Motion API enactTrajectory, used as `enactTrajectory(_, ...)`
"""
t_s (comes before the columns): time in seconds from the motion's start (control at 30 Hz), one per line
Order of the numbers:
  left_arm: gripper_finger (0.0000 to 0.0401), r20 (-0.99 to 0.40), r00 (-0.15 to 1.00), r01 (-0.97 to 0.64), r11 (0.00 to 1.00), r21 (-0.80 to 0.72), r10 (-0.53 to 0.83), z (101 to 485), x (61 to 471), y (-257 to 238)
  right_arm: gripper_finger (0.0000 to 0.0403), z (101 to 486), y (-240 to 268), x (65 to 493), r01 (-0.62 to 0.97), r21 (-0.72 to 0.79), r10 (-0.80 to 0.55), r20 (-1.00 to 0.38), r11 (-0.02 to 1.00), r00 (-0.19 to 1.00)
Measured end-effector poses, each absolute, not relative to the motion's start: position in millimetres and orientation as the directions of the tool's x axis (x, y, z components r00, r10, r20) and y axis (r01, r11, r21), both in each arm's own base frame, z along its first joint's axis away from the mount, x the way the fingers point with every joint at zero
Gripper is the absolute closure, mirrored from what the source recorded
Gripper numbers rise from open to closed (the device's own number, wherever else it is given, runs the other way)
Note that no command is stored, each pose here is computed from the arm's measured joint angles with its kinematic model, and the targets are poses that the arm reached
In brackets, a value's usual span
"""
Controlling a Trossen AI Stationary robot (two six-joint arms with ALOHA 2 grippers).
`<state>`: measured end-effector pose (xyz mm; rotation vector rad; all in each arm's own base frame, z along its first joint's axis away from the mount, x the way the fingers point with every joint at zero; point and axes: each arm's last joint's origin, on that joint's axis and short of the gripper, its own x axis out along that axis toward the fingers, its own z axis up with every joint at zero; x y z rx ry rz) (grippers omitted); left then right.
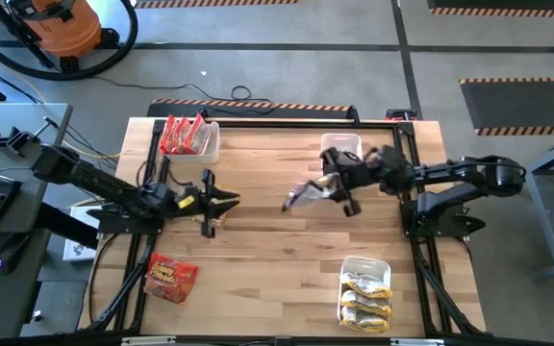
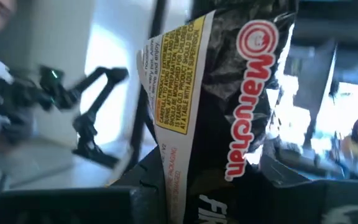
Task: Sort Maruchan noodles
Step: Put the black noodle pack into the top right white bin
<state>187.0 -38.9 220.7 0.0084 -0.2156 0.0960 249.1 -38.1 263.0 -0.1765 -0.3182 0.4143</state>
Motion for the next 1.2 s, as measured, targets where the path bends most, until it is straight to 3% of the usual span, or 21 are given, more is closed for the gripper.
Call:
enactTrajectory(0.13, 0.0324, 0.158, 0.985, -0.064, 0.998, -0.009, 0.065, 217.1, 209.0, -41.1, 0.0301, 256.3, -33.1, 232.7, -0.387, -0.287, 0.472, 0.349, 0.876, 0.81)
enactTrajectory(0.3, 0.0291, 0.111, 0.992, -0.06, 0.996, 0.062, 0.053, 217.4, 244.3, -48.5, 0.0301, 258.5, -32.6, 231.9, -0.391, -0.312, 0.488, 0.358, 0.866, 0.796)
enactTrajectory(0.7, 0.0208, 0.145, 0.987, -0.087, 0.992, 0.091, 0.073, 235.2, 293.7, -52.9, 0.03, 258.9, -32.9, 232.9, -0.38, -0.332, 0.488, 0.353, 0.863, 0.798)
enactTrajectory(1.2, 0.0201, 0.16, 0.985, -0.085, 0.989, 0.117, 0.066, 240.6, 329.5, -53.3, 0.03, 254.7, -35.3, 235.7, -0.336, -0.321, 0.437, 0.327, 0.885, 0.838)
